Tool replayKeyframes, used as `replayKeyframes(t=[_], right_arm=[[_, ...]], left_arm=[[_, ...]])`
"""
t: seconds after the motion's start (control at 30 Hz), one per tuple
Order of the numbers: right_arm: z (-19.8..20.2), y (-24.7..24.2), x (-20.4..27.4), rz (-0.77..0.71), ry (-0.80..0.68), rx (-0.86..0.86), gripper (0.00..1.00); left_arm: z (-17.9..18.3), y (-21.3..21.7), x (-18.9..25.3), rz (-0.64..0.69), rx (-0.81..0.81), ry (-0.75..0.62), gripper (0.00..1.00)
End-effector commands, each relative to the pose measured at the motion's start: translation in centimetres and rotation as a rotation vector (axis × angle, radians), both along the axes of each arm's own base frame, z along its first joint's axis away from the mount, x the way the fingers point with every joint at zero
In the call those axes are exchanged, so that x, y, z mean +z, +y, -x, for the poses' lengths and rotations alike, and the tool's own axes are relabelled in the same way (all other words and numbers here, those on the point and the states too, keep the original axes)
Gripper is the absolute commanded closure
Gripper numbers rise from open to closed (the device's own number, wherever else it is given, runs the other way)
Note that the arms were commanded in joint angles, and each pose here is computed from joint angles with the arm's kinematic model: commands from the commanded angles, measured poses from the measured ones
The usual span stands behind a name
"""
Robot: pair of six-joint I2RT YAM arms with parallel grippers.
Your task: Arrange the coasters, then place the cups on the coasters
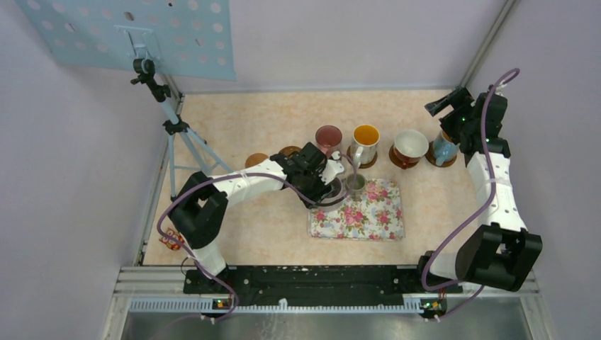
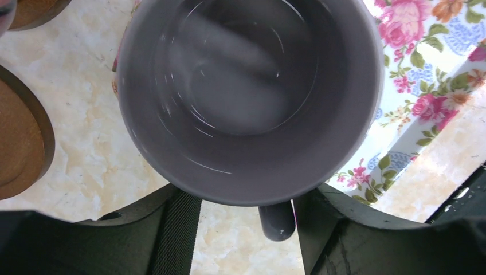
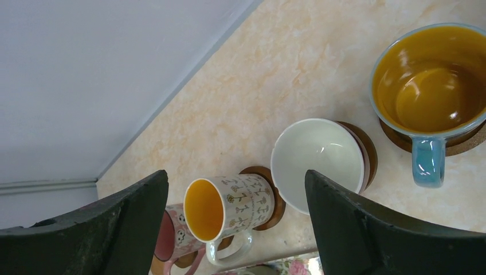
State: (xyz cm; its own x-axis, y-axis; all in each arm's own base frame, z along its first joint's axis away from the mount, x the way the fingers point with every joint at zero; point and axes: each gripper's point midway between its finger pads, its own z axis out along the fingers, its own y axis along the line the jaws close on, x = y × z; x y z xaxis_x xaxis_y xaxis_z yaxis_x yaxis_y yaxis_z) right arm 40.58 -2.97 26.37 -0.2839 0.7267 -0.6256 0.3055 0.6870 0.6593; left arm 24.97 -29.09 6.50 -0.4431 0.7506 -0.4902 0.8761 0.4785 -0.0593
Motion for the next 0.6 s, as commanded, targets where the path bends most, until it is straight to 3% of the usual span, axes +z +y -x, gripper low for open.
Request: replayKeyframes(t=[0.0,0.23,0.57], right_arm=[[0.4,-0.7,2.2,0.025,-0.056,-0.029,0.13],[0.4,-0.8,2.0,0.021,-0.054,-0.035,0.13],[0.2,-0.7,1.8,0.017,-0.058,-0.031,0.14]], left_arm=[[-1.6,-0.8,0.6,0.016,0.022,-0.047,0.39],[-1.7,-0.6,0.6,0.019,0.024,-0.031,0.54],[-0.8,-1.1,3.3,0.107,-0.038,-0.034,0.86]])
